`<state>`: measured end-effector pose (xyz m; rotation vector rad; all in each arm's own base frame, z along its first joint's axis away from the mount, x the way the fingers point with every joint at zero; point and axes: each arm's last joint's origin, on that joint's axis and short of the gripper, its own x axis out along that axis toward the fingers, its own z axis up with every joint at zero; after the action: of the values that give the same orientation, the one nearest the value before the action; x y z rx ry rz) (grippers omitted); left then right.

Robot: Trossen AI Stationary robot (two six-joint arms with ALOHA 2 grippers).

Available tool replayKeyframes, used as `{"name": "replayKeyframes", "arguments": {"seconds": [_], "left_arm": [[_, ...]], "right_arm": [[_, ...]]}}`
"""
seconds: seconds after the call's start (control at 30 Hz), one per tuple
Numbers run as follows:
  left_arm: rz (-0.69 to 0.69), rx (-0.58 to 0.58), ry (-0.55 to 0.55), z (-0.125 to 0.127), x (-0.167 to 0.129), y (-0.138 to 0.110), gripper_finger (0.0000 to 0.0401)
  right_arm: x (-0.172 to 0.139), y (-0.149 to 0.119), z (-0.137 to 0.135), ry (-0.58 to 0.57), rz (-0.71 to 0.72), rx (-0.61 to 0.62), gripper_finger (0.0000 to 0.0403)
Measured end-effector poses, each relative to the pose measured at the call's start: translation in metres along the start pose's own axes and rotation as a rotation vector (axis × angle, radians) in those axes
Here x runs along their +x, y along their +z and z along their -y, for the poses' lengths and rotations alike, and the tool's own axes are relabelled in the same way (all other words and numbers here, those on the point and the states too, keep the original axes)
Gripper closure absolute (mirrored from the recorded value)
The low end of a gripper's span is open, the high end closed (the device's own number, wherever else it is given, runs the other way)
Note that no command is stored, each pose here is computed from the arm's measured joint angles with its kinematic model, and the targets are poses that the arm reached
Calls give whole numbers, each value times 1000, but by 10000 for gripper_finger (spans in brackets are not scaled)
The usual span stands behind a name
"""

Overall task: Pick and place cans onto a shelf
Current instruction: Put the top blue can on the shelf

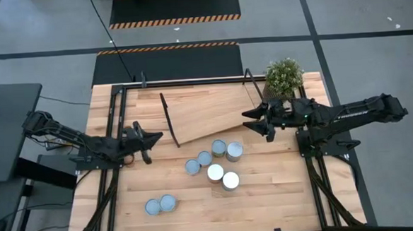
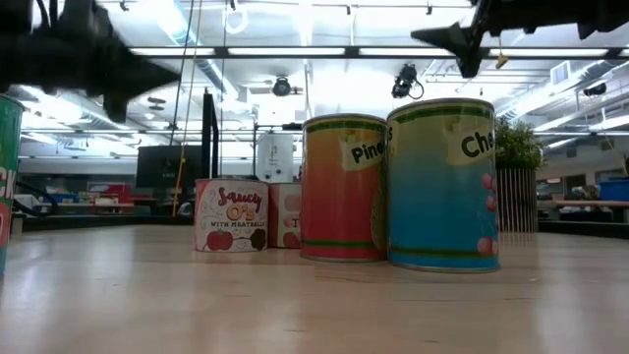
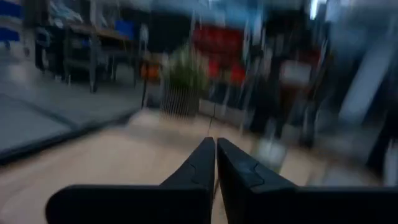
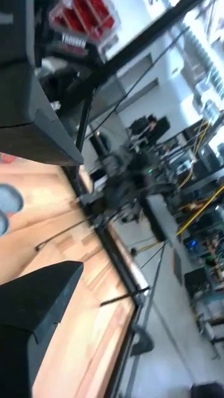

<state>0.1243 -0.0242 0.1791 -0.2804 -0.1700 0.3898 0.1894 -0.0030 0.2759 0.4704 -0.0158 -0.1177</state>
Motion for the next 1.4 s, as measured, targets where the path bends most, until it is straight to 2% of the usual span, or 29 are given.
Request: {"name": "replayKeyframes", "arguments": {"seconds": [0.2, 0.3, 0.37, 0.5, 0.57, 0.73, 0.87, 0.93, 1.1, 1.27, 1.4], "left_arm": [[211, -472, -69, 2, -3, 26, 376], [243, -616, -100, 3, -4, 31, 376], [238, -666, -129, 3, -4, 32, 376], [226, -690, -163, 4, -4, 31, 376], [221, -749, -170, 4, -4, 31, 376], [214, -859, -184, 4, -4, 31, 376], [214, -859, -183, 4, -4, 31, 376], [223, -851, -148, 3, -4, 31, 376], [235, -764, -69, 2, -3, 30, 363], [233, -611, 32, 7, 2, 39, 291], [209, -411, 62, 12, 6, 47, 216]], "right_arm": [[18, -18, 8, -75, -91, -6, 133], [27, -21, 9, -116, -172, -9, 133], [33, -20, 8, -134, -239, -55, 133], [45, -16, 2, -126, -381, -183, 132], [51, -12, -1, -118, -450, -240, 128], [62, -7, -5, -119, -612, -376, 89], [69, -11, -4, -123, -718, -430, 40], [71, -15, -3, -126, -775, -428, 16], [72, -25, -7, -140, -921, -443, 13], [68, -35, -13, -155, -1010, -492, 9], [59, -41, -16, -167, -1106, -503, 4]]}}
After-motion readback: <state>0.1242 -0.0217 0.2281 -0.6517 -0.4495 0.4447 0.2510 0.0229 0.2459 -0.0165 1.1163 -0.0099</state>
